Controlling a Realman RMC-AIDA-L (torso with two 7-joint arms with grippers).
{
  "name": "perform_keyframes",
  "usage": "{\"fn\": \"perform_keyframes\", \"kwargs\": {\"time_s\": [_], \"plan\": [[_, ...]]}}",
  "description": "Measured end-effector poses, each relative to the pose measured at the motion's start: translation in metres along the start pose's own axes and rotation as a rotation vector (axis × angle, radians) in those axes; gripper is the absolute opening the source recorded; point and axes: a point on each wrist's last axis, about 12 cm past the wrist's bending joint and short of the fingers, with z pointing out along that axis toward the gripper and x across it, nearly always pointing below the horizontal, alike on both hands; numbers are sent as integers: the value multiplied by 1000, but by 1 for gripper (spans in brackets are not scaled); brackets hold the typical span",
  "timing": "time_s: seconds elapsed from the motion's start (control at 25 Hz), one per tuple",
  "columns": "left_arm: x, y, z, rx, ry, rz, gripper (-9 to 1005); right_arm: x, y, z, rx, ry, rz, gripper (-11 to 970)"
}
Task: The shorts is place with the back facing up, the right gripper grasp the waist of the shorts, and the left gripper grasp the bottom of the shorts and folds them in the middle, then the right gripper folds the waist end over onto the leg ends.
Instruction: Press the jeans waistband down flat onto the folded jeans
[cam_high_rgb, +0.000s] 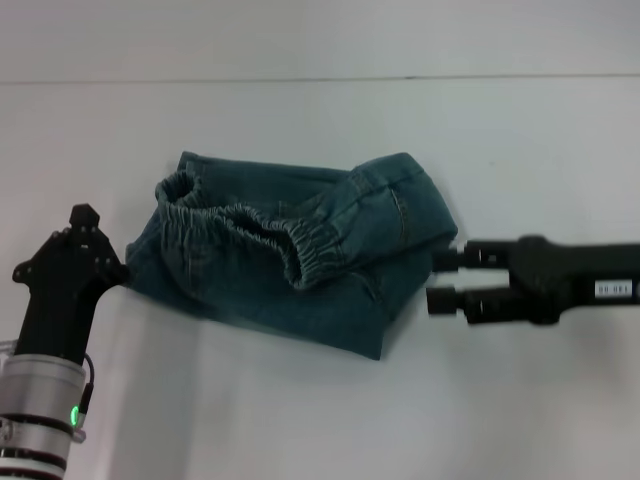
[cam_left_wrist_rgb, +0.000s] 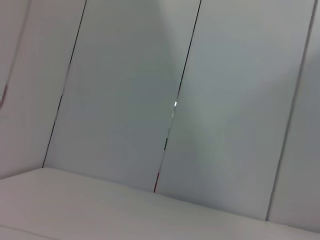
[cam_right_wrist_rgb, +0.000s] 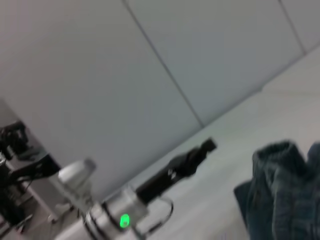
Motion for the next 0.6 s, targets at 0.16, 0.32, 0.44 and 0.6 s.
{"fn": "perform_keyframes", "kwargs": {"time_s": [0.16, 0.32, 0.44, 0.6], "plan": [[0, 0, 1, 9, 2, -1, -1, 7, -2, 18, -8, 86, 8, 821], [0, 0, 1, 11, 5, 0, -1, 1, -7, 40, 11, 130, 0, 821], [1, 0, 0, 10, 7, 0, 0, -5, -9, 52, 10, 138, 5, 821], [1, 1, 0, 9, 4, -1, 0, -9, -15, 66, 16, 151, 32, 822]]}}
